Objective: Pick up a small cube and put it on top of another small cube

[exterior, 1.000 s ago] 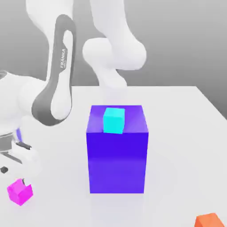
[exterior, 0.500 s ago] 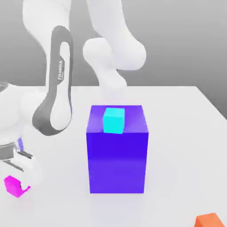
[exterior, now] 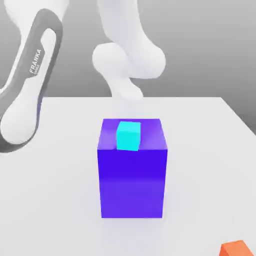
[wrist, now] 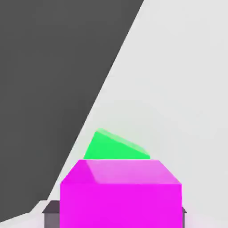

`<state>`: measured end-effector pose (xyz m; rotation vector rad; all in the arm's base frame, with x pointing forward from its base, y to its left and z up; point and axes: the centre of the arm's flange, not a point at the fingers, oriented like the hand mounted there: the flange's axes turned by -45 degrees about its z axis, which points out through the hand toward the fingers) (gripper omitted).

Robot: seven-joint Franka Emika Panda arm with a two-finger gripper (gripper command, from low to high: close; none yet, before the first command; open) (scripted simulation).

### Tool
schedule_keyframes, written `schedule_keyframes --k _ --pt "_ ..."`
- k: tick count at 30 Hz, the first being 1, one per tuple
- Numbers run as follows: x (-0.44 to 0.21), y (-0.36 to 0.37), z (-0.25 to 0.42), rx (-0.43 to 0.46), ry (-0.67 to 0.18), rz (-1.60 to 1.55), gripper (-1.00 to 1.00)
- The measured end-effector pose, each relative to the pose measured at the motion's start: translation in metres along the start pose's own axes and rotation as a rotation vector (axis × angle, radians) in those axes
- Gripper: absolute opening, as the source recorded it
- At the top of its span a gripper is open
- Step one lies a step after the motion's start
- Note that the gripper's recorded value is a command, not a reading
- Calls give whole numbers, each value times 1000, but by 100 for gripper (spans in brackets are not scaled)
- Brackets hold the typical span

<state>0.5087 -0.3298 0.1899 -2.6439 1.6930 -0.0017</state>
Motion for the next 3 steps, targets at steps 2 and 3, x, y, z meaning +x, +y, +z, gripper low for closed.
schedule_keyframes --k 2,3 --pt "0 0 0 0 0 0 100" --pt "0 0 0 0 0 0 100"
